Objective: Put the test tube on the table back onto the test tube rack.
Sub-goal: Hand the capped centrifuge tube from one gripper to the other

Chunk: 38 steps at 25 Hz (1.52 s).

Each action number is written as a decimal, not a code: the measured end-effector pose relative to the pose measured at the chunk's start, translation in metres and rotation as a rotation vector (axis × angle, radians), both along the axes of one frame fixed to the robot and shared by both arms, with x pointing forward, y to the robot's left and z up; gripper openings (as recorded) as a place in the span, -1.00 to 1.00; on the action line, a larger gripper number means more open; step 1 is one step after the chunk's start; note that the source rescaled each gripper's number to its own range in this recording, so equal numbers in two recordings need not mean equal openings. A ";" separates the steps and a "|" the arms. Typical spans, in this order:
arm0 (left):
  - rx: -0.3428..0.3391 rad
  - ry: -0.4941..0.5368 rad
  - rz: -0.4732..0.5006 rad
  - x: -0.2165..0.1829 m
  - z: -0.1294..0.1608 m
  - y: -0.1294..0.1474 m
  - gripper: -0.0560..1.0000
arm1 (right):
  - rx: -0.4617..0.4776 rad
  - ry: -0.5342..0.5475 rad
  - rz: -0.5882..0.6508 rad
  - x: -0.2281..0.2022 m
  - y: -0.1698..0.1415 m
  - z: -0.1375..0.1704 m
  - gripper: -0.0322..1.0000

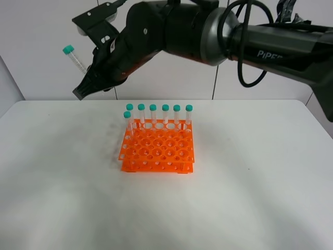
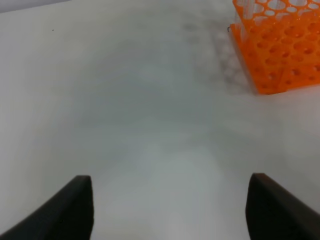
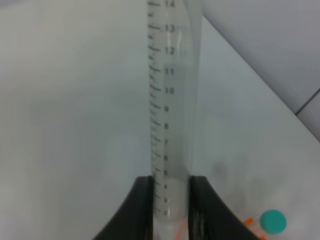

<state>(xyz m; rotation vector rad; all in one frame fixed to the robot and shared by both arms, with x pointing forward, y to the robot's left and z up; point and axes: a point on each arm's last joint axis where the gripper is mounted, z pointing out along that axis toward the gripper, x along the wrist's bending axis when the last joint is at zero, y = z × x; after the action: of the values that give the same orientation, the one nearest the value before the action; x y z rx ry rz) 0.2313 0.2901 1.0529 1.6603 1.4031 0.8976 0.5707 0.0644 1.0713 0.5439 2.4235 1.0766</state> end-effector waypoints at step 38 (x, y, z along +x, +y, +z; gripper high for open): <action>0.000 0.000 0.000 0.000 0.000 0.000 0.25 | 0.341 -0.090 0.019 -0.202 -0.177 -0.065 -0.91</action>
<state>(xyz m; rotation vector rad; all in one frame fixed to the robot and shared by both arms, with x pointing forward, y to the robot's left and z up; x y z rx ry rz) 0.2313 0.2901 1.0529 1.6603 1.4031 0.8976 0.3690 -0.1126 1.0059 0.5658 2.1837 1.5014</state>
